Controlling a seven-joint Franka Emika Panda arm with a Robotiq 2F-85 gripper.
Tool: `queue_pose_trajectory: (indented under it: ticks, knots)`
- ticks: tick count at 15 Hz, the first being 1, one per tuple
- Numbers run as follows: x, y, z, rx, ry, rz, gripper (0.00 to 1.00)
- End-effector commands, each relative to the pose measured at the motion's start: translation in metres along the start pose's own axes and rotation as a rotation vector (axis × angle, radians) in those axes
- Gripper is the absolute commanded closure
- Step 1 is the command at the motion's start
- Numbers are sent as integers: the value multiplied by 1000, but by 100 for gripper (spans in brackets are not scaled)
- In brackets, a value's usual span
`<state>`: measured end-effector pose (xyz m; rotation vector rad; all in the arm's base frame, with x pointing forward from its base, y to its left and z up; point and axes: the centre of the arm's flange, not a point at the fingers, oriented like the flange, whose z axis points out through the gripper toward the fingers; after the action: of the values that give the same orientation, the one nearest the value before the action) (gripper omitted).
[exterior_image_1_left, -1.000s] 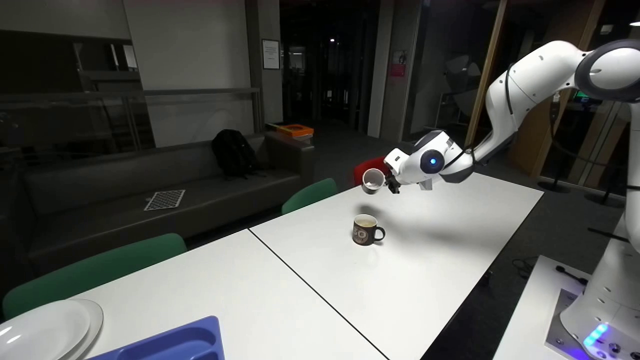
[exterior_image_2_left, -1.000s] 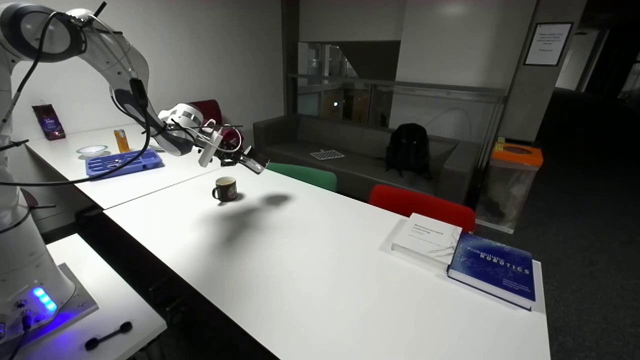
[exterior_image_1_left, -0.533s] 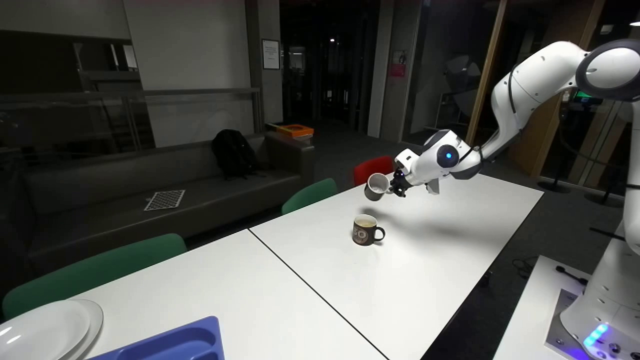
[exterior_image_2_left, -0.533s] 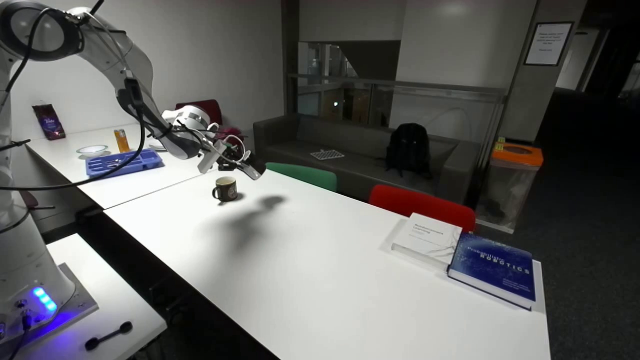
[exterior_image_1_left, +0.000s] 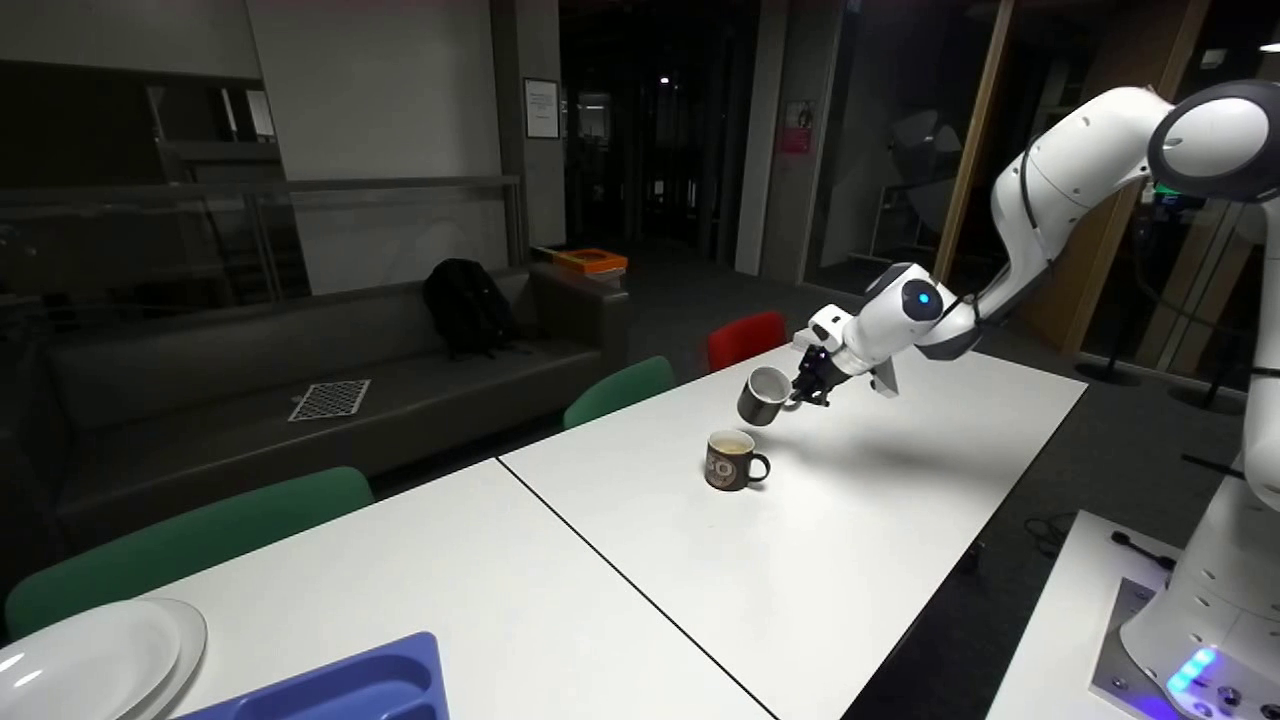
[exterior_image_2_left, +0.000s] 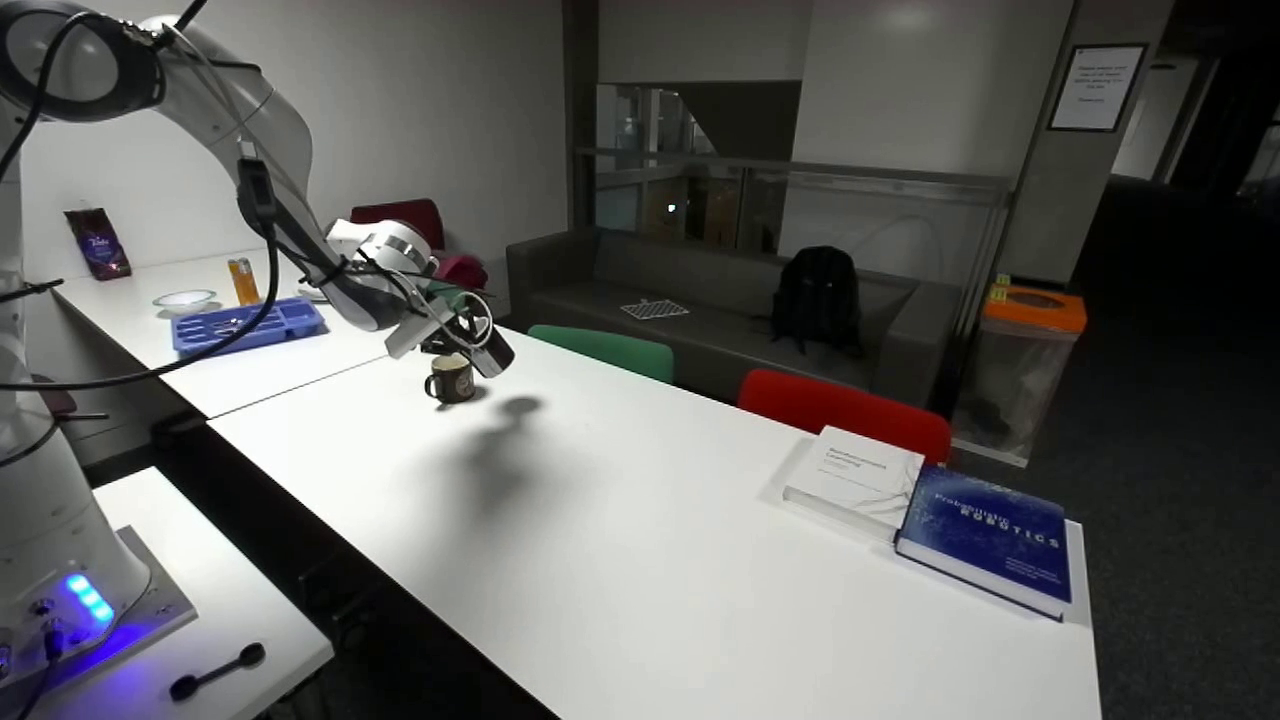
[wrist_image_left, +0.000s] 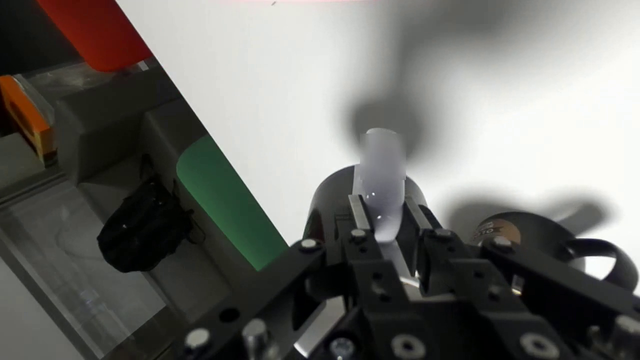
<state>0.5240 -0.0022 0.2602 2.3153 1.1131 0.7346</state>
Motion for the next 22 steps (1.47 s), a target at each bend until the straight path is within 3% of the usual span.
queue_pose_trajectory:
  ticks: [1, 13, 22]
  knots:
    - [-14, 10, -25, 45, 17, -7, 95]
    - [-66, -10, -34, 258, -63, -61, 95]
    - [-70, -6, -27, 301, -63, -75, 95]
